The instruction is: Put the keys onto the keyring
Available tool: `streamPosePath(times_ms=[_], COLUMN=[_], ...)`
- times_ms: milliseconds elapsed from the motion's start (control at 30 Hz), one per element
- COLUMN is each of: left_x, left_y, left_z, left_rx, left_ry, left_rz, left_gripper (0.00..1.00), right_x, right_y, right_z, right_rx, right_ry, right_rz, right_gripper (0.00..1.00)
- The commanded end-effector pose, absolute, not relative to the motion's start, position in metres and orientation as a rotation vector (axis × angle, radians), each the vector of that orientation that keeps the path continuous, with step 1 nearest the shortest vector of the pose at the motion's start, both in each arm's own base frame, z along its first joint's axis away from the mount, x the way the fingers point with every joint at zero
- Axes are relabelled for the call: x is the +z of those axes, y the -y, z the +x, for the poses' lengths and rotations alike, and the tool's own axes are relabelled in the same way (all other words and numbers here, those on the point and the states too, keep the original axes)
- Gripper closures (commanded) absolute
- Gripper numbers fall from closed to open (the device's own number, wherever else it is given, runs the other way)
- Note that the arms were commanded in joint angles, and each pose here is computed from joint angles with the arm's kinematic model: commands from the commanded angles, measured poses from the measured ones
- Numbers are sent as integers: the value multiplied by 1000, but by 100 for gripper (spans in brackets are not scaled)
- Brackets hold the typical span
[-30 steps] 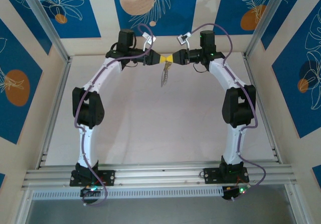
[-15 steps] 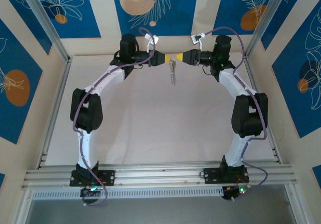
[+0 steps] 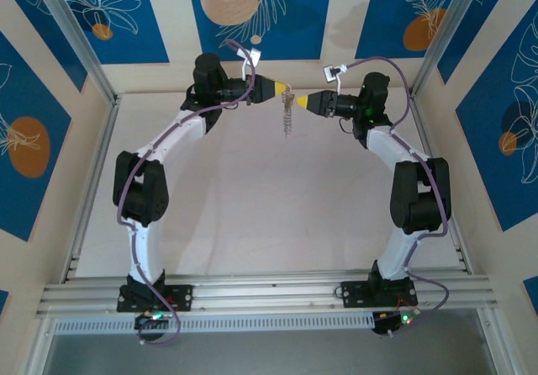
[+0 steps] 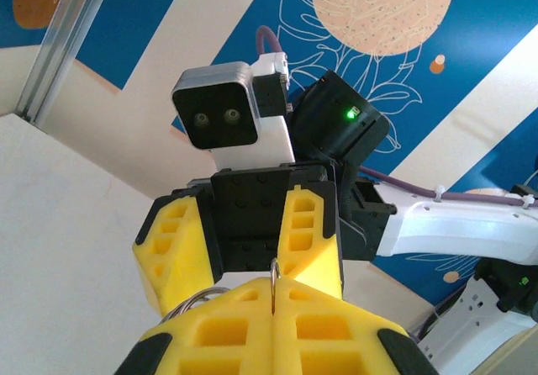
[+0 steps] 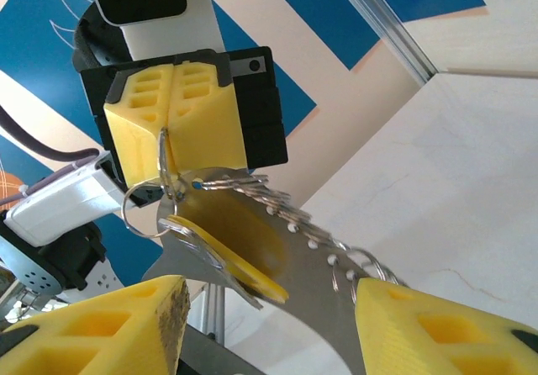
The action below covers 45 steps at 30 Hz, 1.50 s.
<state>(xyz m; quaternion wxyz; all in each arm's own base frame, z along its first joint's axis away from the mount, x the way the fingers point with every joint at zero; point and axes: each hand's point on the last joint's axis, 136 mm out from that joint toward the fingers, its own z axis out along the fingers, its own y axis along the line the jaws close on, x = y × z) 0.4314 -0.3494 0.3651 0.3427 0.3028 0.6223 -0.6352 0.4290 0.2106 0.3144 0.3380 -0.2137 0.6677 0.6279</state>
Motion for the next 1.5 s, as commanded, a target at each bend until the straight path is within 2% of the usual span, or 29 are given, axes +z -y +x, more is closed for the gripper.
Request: streamPosePath(times_ms=[0,467,600,833,933,1467], left_x=[394,398,397,399,401,405], left_y=[345,345,345,344,344,339], left_z=[418,418,419,421,421,419], left_rx=[-1651,-1654,-1651,-1649,-1647,-1631], left_ry=[-1528,-1525,-1526,-1522,-1516,-1491], left_rz=[828,825,818,799,792,744], left_gripper=[100,100,100,100,100,100], right_x=[339,348,345,335,332,326], right_y=[-212,-233,-236,-241,-243,-266], right_z=[421,412,409,404,403,404], right_rx=[1606,1632,1642,1664,1672,1689], right_ry=[-1669,-1633,-1637,-1650,-1658,-1675], right_rz=[-613,-709,-718,-712,-706,-661], right_gripper=[44,43,47,89,100,100])
